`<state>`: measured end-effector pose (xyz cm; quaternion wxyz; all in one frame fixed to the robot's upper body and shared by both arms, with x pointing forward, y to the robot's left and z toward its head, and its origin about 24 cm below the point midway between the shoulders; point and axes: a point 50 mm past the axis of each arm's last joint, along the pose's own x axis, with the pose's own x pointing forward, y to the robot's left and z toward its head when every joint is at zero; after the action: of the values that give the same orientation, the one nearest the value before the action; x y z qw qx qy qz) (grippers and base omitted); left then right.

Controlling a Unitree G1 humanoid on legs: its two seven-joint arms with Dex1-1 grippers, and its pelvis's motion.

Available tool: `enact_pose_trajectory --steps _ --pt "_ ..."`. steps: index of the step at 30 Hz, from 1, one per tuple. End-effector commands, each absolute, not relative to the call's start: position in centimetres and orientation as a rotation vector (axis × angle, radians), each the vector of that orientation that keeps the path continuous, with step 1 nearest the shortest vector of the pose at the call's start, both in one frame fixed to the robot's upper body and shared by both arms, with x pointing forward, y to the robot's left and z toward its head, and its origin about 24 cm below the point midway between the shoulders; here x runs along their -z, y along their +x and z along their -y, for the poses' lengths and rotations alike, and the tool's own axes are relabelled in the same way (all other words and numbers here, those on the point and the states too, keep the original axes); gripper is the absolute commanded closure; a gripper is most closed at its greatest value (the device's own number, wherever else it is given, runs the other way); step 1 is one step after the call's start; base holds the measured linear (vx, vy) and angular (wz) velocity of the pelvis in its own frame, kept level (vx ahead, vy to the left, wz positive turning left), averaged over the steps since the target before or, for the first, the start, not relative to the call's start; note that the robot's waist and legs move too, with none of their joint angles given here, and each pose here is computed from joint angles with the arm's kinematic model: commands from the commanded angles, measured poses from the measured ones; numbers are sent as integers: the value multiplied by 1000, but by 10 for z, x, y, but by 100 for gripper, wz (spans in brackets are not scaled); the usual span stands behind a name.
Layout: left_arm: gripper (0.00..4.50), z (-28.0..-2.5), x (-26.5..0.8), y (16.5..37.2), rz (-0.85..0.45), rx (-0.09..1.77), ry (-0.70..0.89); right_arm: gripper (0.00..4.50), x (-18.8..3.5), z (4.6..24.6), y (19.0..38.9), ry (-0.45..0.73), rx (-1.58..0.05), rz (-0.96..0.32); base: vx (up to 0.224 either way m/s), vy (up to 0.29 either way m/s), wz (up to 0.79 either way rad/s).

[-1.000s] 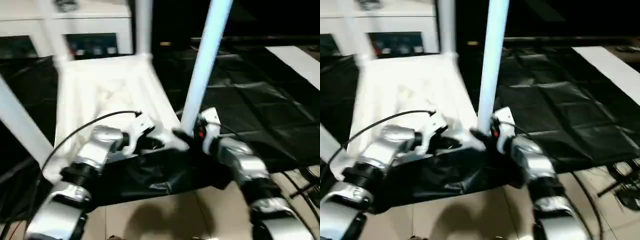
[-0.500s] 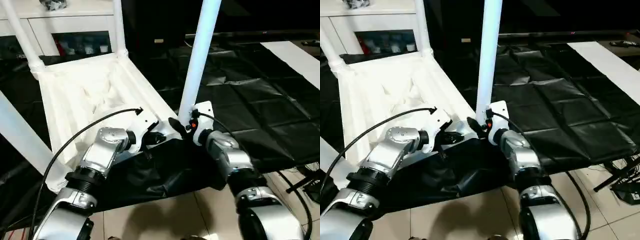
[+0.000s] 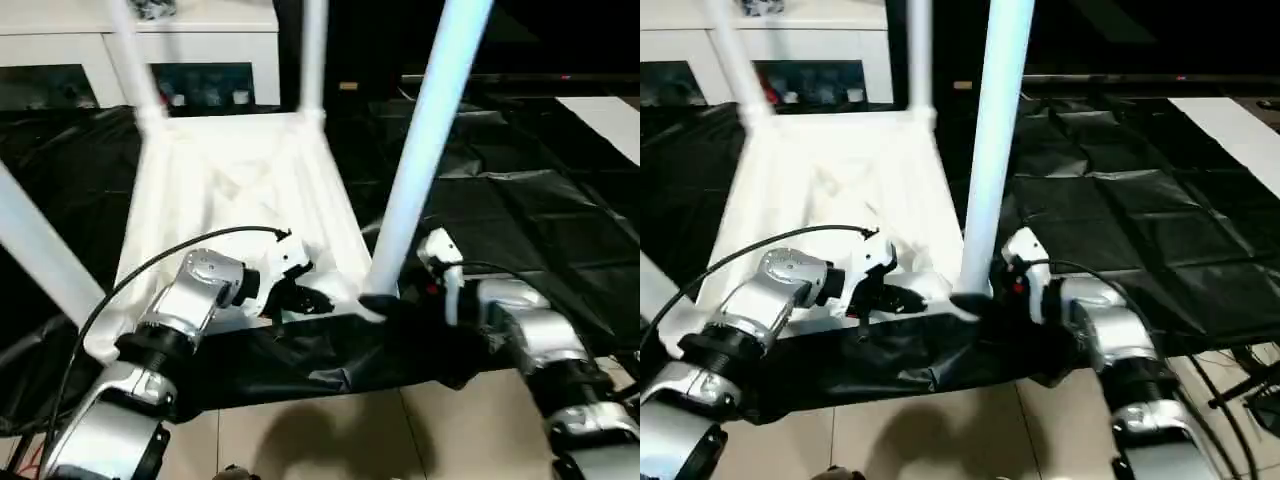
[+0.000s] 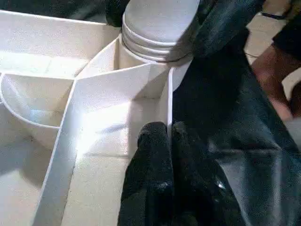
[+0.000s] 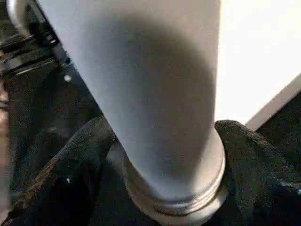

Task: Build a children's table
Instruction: Rotate leg to tighten

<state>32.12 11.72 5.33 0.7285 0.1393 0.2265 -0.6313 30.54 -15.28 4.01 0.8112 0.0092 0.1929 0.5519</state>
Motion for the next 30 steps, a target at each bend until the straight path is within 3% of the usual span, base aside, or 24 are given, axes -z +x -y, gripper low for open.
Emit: enact_pose_trajectory --steps 1,16,20,24,30 --pt "450 -103 -69 329 -419 1417 324 80 -36 126 292 58 -1366 -436 0 0 0" --pt "450 -107 -67 332 -412 1359 331 177 -36 119 295 90 -1306 -417 0 0 0" --pt "450 -101 -67 333 -396 1284 312 183 -30 115 302 94 -1162 -391 0 0 0" --pt "450 -87 -65 332 -381 1196 267 185 -18 106 318 143 -886 -396 0 0 0" --pt "450 -64 -65 326 -364 1193 228 185 -14 93 332 195 -668 -405 0 0 0"
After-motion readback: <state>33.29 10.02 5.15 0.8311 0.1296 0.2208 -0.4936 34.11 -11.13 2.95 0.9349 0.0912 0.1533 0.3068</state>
